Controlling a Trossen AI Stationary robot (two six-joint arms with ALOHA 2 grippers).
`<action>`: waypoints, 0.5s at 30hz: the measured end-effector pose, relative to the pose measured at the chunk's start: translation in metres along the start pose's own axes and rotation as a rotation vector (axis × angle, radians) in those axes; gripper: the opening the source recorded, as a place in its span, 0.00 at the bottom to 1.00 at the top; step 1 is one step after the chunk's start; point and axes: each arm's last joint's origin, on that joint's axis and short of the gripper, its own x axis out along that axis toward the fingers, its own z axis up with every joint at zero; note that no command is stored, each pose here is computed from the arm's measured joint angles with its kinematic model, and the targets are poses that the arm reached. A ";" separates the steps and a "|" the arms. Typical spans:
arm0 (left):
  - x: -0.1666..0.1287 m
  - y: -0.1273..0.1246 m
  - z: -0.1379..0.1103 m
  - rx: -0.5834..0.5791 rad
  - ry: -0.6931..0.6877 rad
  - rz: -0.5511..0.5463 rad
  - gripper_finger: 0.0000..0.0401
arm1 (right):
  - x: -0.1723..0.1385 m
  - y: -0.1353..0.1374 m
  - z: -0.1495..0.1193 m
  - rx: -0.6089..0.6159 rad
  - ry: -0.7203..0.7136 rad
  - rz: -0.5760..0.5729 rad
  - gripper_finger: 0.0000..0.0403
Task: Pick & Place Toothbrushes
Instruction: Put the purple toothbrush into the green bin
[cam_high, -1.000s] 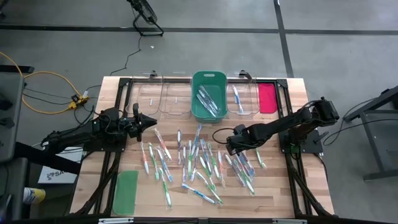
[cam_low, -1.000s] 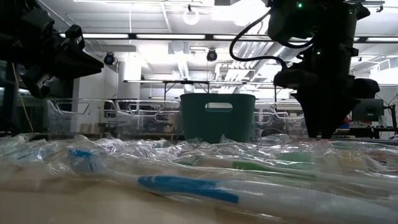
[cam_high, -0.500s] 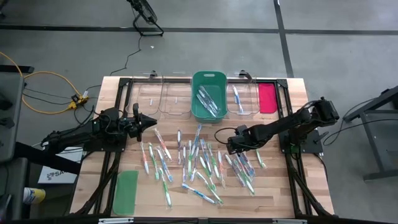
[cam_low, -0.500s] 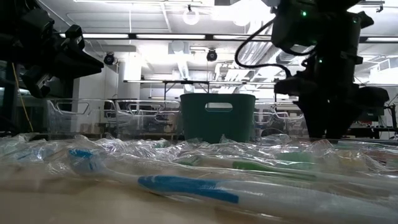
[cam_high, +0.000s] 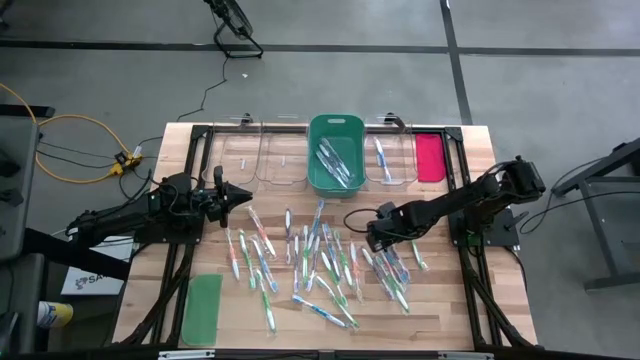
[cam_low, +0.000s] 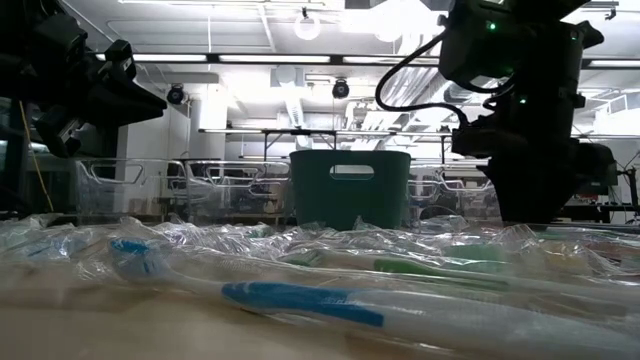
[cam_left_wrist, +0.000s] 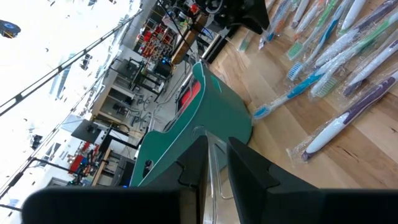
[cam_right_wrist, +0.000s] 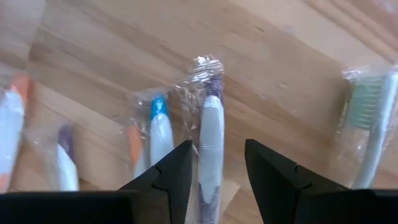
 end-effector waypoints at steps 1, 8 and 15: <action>0.000 0.000 0.000 0.000 0.000 0.000 0.14 | 0.000 -0.001 0.000 -0.006 0.001 -0.006 0.35; 0.000 0.000 0.000 0.000 0.000 0.000 0.14 | 0.000 -0.004 -0.001 0.008 0.020 -0.042 0.35; 0.000 0.000 0.000 0.000 0.000 0.000 0.14 | 0.000 -0.004 -0.002 0.072 0.042 -0.034 0.35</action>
